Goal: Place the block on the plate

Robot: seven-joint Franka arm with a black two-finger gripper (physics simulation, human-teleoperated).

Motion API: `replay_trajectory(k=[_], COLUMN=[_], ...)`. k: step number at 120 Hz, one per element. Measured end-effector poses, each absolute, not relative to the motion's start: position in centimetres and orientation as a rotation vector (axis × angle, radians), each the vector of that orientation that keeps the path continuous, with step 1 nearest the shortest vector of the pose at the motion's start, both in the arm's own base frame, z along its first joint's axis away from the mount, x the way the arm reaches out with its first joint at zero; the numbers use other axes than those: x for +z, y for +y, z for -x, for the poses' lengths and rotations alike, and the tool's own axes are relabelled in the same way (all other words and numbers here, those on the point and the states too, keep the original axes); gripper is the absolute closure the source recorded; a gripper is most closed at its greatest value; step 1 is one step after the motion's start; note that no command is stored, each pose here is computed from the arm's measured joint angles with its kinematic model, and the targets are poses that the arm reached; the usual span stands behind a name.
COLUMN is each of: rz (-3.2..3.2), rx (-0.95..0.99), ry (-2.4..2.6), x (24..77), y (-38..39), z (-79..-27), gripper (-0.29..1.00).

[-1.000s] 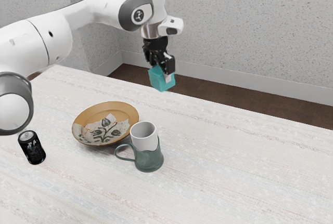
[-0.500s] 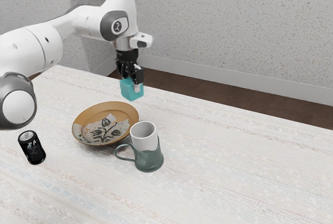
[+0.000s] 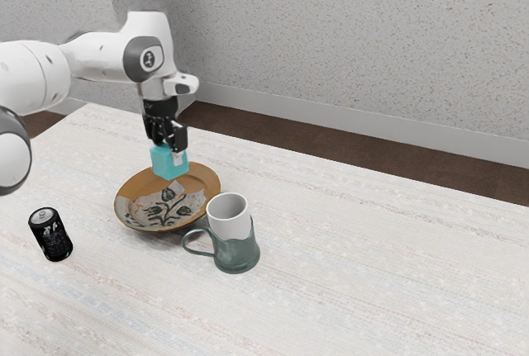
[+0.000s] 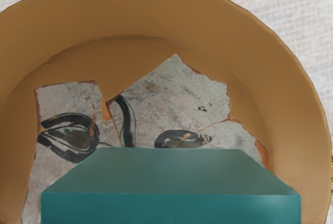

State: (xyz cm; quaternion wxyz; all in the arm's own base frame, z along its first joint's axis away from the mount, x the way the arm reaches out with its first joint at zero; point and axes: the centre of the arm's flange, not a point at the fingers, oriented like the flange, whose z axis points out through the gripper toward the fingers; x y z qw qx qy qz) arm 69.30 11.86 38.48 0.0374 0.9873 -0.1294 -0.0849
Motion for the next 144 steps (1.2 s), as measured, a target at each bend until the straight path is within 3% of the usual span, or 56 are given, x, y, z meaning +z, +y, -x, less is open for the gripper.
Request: replay_trajectory(k=[42,65,88,108,144], rz=[-2.989,-2.967,-2.971,-2.99,-3.059], rx=[-0.185,-0.147,-0.102,-0.04,0.075], ry=[-0.433,-0.423,-0.442,-0.495,-0.699], x=[35.2,34.6,36.2,40.8,56.2], y=[10.4,10.5,10.2,8.4,-1.7], z=[-69.2,-69.3,-69.4,-69.1,-64.1], gripper=[0.32,0.15,0.06,0.03,0.01])
